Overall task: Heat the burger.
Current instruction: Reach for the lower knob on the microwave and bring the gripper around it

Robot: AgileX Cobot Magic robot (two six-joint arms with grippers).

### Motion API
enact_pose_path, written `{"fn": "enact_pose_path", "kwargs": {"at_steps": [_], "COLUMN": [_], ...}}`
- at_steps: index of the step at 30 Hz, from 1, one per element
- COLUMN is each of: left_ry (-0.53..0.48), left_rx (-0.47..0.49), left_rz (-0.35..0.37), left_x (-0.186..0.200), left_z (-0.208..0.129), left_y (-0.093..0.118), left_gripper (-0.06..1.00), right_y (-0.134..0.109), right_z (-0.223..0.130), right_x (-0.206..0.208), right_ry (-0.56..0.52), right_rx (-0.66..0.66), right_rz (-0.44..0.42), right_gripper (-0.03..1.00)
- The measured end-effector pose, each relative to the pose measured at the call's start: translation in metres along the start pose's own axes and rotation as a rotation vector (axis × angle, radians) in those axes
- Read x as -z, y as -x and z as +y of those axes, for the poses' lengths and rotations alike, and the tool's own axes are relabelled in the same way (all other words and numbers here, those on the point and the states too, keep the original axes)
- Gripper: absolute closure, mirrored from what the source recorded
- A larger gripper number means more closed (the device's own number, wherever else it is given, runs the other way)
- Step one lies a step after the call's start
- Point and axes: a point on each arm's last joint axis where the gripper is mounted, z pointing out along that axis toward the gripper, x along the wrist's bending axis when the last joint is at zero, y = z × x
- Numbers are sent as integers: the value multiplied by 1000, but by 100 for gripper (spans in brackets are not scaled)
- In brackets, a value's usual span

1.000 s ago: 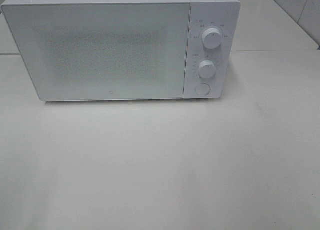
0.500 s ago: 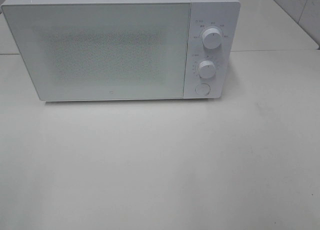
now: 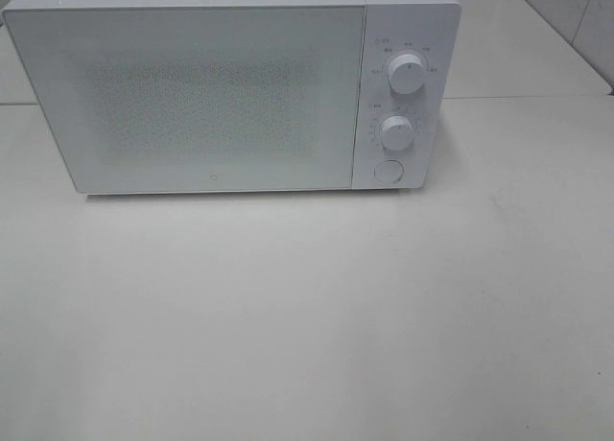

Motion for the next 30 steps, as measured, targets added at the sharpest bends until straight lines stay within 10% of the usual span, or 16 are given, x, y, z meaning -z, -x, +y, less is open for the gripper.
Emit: {"fn": "enact_pose_path", "kwargs": {"at_steps": [30], "left_ry": [0], "left_rx": [0], "left_rz": [0], "left_x": [0], "left_z": [0], "left_y": [0], "left_gripper": [-4], "right_y": [0], "right_z": [5], "right_x": [2], "right_ry": [38], "right_rx": [-2], "right_rz": [5], "right_gripper": [26]}}
